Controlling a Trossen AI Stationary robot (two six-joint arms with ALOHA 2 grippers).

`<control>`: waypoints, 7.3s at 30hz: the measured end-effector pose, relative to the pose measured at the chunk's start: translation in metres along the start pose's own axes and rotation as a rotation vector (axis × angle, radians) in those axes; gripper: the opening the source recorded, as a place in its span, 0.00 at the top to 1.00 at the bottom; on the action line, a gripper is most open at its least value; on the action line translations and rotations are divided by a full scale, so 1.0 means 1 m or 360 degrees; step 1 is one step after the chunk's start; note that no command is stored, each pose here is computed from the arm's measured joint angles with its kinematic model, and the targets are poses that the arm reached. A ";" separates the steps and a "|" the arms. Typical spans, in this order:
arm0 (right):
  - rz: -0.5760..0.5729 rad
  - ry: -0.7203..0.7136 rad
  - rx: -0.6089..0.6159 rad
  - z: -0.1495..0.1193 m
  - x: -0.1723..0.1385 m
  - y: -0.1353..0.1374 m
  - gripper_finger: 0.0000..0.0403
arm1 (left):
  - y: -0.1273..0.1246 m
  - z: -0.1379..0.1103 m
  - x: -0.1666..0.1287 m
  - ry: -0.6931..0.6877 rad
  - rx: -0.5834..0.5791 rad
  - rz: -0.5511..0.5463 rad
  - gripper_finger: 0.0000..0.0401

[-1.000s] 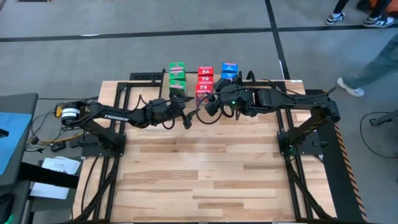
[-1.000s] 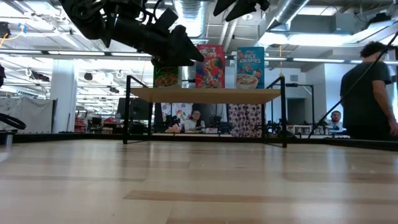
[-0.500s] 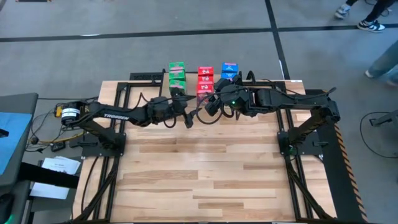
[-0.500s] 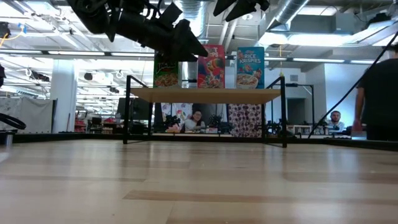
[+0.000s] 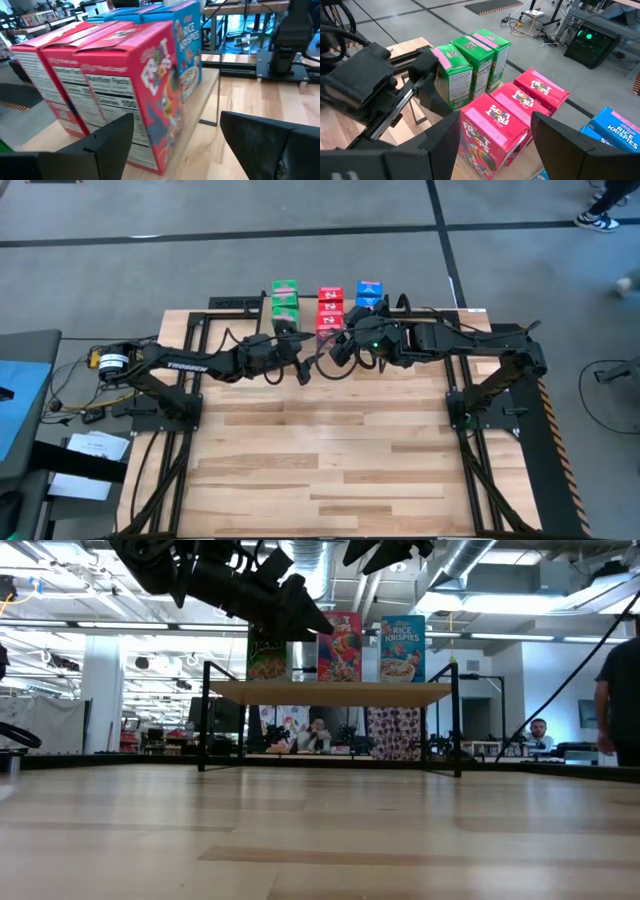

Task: Stack cereal on shelf
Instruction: Adjust the red cereal box on the shelf, then return to Home Position

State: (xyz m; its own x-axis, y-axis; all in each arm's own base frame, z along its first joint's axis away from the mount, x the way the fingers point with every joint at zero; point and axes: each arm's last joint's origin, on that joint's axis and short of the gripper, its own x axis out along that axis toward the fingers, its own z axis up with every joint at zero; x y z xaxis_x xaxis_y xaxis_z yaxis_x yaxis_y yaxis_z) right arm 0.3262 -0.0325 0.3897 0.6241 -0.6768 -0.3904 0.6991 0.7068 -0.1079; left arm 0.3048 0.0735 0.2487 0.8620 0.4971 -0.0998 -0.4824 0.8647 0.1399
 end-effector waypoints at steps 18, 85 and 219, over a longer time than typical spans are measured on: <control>0.0000 0.0000 0.0000 0.000 0.000 0.000 0.34 | 0.000 0.001 0.000 -0.0027 -0.0030 -0.0066 0.28; 0.0121 0.0451 0.0137 -0.046 0.066 0.028 0.34 | 0.017 0.027 -0.106 0.0521 0.0186 0.0285 0.28; 0.0252 -0.0211 -0.0333 -0.037 -0.003 0.021 0.34 | 0.049 0.029 -0.178 0.0380 -0.0159 0.0171 0.28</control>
State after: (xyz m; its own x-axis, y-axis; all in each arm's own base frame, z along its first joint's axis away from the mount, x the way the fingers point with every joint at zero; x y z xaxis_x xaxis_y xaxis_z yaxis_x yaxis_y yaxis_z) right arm 0.3258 -0.0081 0.3550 0.7697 -0.5657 -0.2958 0.5106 0.8237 -0.2466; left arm 0.1323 0.0253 0.3016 0.7497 0.5789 -0.3206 -0.5921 0.8032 0.0658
